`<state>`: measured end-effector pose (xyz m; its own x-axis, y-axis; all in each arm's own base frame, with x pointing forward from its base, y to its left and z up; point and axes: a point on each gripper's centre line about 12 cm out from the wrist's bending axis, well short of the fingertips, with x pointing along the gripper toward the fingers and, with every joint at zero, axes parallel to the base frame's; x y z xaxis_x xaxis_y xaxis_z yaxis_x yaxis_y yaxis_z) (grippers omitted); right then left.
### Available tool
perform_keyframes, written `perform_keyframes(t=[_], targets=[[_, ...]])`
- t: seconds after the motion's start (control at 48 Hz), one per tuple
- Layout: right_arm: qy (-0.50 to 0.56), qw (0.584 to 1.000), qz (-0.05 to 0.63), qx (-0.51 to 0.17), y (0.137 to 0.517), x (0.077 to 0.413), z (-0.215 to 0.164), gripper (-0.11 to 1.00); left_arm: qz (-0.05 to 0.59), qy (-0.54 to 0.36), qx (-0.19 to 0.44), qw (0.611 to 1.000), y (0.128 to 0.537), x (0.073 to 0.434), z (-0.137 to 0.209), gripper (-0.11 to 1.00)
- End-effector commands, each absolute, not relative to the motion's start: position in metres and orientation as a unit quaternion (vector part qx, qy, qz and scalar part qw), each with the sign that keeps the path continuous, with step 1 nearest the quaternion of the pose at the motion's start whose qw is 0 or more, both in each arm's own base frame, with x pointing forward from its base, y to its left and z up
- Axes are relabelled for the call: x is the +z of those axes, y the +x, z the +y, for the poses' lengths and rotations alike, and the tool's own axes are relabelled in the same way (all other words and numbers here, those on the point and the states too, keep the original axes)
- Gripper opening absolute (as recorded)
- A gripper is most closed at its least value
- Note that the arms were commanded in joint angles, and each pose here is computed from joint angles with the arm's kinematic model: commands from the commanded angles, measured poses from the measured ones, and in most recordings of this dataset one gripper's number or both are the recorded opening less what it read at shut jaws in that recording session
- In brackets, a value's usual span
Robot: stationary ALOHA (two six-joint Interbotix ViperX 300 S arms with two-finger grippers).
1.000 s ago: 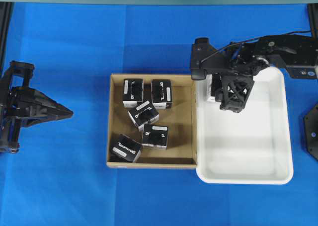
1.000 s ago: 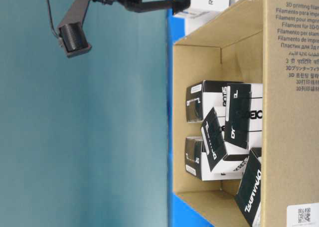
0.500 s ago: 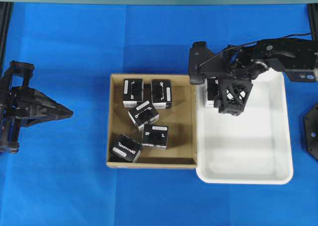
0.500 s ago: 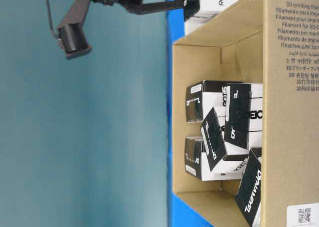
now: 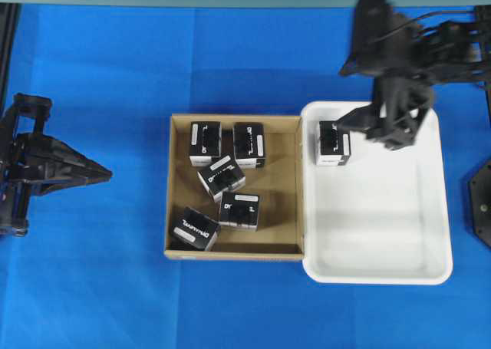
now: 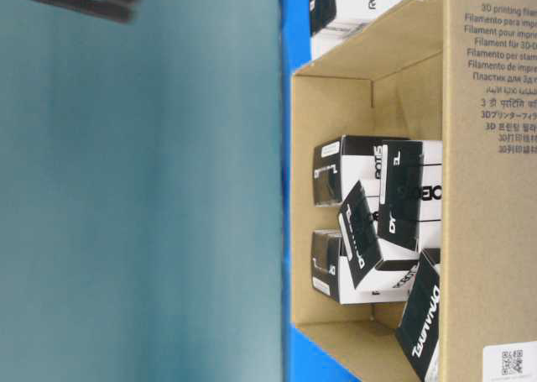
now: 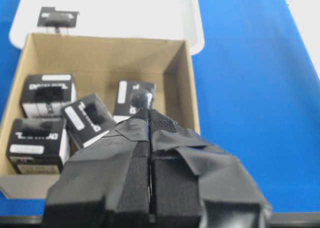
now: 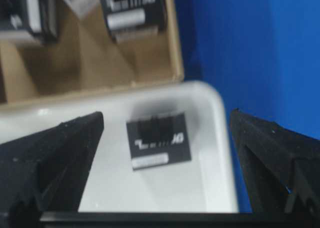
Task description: Pick a box that is randomly placed inside the cardboard box.
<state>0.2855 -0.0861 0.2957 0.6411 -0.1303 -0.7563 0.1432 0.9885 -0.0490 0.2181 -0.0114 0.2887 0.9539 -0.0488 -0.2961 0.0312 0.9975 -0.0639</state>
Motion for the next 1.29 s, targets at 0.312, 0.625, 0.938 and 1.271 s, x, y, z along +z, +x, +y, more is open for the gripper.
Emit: perform_keyframes(t=[0.312, 0.625, 0.938, 1.271], targets=[[-0.017, 0.969, 0.237, -0.063, 0.242, 0.338, -0.048, 0.99, 0.131, -0.03, -0.023, 0.991, 0.219, 0.301, -0.012, -0.07], [-0.002, 0.982, 0.183, -0.037, 0.218, 0.338, -0.025, 0.99, 0.112, -0.027, -0.024, 0.993, 0.22, 0.306, -0.012, -0.07], [0.005, 0.989, 0.145, -0.031, 0.199, 0.335, -0.017, 0.99, 0.113, -0.03, -0.024, 0.993, 0.22, 0.306, -0.012, -0.07], [0.007, 0.993, 0.116, -0.034, 0.18, 0.338, -0.016, 0.99, 0.119, -0.03, -0.023, 0.992, 0.22, 0.304, -0.012, -0.07]])
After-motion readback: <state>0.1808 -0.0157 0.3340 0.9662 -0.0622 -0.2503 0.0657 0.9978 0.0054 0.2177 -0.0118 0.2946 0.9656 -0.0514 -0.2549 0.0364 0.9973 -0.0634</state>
